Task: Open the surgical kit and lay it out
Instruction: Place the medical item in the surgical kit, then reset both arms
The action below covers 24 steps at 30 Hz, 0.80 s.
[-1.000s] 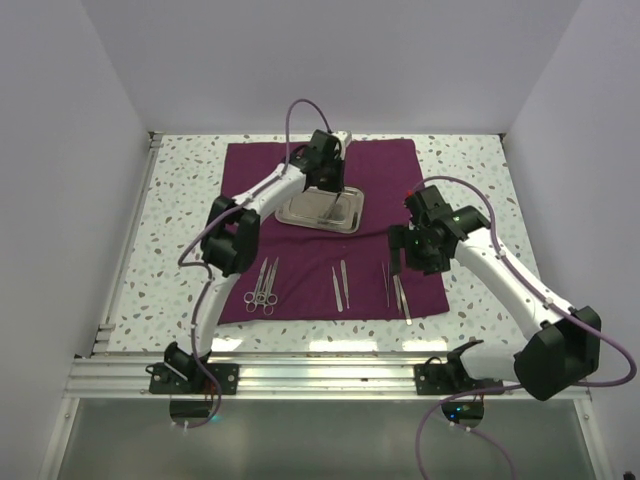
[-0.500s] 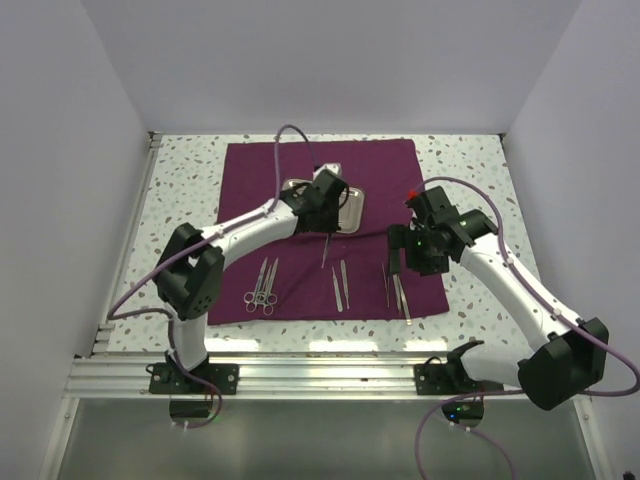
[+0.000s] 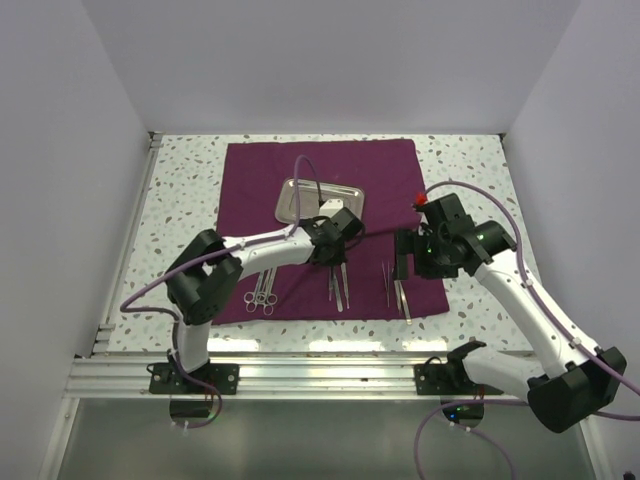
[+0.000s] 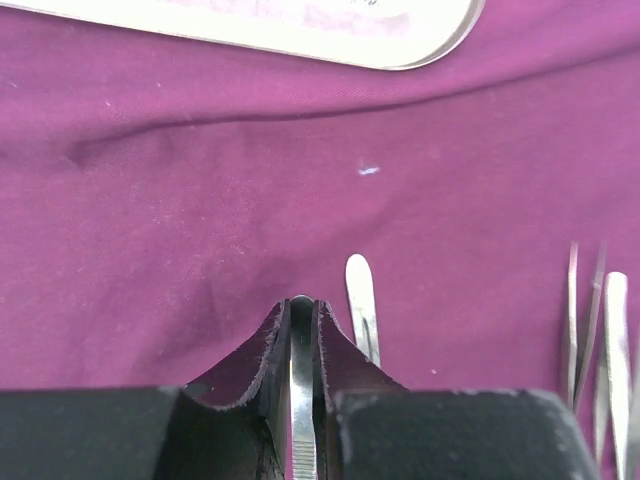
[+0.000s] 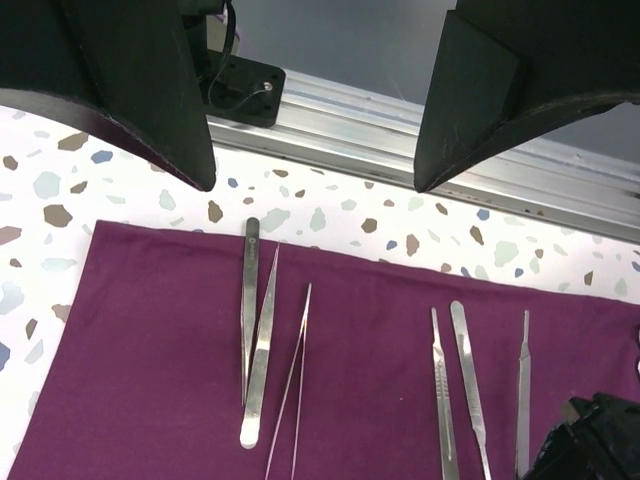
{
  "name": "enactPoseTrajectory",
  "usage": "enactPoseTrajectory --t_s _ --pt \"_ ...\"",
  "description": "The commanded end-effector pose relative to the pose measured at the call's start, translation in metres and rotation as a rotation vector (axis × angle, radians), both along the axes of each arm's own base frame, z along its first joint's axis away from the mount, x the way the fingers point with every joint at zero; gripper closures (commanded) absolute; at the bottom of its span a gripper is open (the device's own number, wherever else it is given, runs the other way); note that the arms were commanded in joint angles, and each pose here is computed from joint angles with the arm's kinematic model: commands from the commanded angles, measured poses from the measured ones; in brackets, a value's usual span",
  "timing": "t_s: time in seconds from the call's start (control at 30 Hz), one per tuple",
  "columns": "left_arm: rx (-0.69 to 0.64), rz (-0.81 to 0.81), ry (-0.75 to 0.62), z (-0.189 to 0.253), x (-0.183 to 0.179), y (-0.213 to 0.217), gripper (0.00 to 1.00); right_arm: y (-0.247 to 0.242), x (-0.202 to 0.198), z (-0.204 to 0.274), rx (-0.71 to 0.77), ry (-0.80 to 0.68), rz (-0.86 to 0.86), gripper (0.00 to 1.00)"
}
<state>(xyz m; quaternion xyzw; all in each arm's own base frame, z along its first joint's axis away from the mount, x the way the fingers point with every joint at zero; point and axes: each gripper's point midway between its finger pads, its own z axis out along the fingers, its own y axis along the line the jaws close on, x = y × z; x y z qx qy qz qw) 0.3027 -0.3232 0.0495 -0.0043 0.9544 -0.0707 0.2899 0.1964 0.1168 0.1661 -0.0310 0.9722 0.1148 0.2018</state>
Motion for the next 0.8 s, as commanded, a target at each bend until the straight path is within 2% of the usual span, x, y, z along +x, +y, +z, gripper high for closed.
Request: enactPoseTrajectory --t_s 0.0,0.03,0.1,0.23,0.37,0.43,0.57,0.63,0.67,0.73,0.77 --pt "-0.009 0.056 -0.012 -0.003 0.007 -0.006 0.86 -0.003 -0.01 0.002 -0.018 0.003 0.039 0.14" --pt "-0.016 0.047 -0.007 -0.001 0.004 -0.011 0.78 -0.003 -0.009 0.005 -0.018 -0.005 0.04 0.11" --pt "-0.015 0.037 -0.005 0.001 0.001 -0.013 0.7 -0.002 -0.01 0.006 -0.019 -0.011 0.043 0.02" --pt "-0.019 0.022 -0.012 0.02 -0.006 -0.015 0.57 -0.001 -0.007 0.011 -0.01 -0.033 0.035 0.02" --pt "-0.013 0.001 -0.026 0.062 -0.018 0.0 0.54 0.004 0.0 0.026 0.026 -0.073 0.024 0.02" --pt "0.034 -0.013 -0.015 0.073 -0.028 0.018 0.54 0.008 0.005 0.034 0.045 -0.092 0.015 0.02" --pt "0.074 -0.084 -0.006 0.102 -0.055 0.053 0.4 0.013 0.01 0.05 0.09 -0.138 0.003 0.02" --pt "0.124 -0.106 0.028 0.1 -0.072 0.075 0.32 0.018 0.01 0.059 0.132 -0.171 0.006 0.02" --pt "0.101 -0.106 0.006 0.113 -0.078 0.084 0.27 0.02 0.011 0.061 0.145 -0.18 0.008 0.02" --pt "0.102 -0.115 0.014 0.112 -0.091 0.1 0.01 0.024 0.01 0.067 0.179 -0.203 0.015 0.02" --pt "0.058 -0.118 -0.017 0.126 -0.097 0.105 0.0 0.025 0.009 0.069 0.192 -0.212 0.018 0.02"
